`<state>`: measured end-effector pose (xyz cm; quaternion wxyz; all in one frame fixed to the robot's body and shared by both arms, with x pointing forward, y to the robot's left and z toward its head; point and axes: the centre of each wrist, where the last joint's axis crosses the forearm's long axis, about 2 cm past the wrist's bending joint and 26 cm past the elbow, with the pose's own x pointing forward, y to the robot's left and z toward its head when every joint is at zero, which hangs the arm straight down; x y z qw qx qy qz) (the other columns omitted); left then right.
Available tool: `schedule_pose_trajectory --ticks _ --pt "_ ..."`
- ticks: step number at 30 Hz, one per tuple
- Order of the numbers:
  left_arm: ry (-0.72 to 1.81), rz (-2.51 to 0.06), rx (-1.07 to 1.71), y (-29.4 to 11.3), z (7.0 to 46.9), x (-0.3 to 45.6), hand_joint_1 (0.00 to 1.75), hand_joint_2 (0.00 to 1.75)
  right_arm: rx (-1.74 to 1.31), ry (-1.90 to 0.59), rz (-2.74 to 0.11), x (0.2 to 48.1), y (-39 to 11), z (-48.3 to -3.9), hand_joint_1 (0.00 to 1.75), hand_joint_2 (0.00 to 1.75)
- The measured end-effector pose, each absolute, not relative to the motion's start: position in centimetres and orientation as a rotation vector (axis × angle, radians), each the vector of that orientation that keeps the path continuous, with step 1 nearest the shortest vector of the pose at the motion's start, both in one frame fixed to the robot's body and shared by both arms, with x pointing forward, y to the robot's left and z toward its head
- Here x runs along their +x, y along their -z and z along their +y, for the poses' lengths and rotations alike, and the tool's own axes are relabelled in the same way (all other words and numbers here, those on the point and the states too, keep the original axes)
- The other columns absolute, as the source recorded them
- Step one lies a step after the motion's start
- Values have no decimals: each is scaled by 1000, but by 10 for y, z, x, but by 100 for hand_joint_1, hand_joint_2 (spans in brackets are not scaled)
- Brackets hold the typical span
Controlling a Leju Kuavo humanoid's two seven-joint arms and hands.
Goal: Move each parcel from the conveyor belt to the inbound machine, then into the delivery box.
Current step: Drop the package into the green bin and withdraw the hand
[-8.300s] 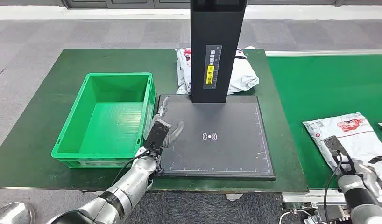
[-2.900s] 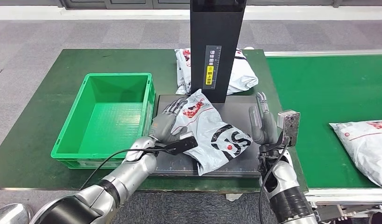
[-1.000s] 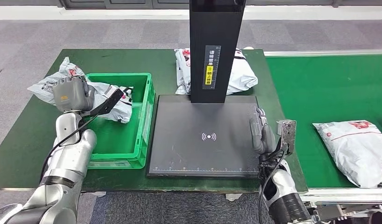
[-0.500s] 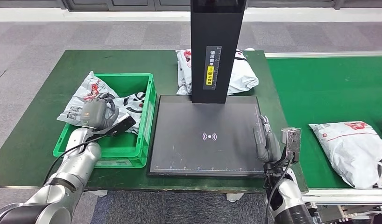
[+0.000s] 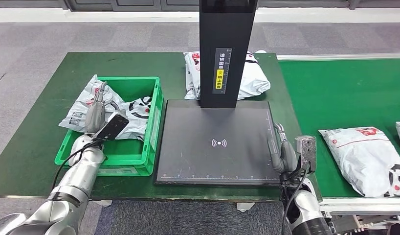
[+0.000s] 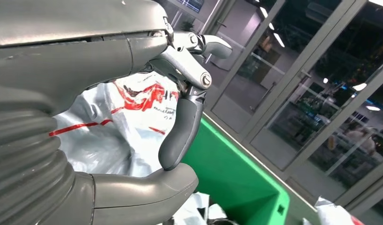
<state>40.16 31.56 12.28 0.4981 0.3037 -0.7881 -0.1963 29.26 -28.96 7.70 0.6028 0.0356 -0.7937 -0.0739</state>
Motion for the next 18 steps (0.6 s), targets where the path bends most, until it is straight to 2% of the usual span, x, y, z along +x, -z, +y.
schedule_pose_trajectory --ticks 5,8,9,12,13,18 --pt "380 -1941 664 -126 316 401 0 175 77 166 -1836 293 -77 -292 0 0" --pt "247 -1962 534 -128 316 401 0 175 44 146 -1830 297 -77 -297 0 131" --pt "207 -1965 489 -130 315 402 0 175 13 132 -1825 300 -77 -299 0 131" --pt "135 -1975 386 -133 307 403 0 44 -105 83 -1796 307 -76 -310 0 0" --pt "131 -1978 369 -134 302 403 0 0 -143 65 -1785 309 -76 -314 0 0" --pt "146 -1961 286 -136 264 404 0 0 -324 -31 -1735 324 -78 -335 0 0"
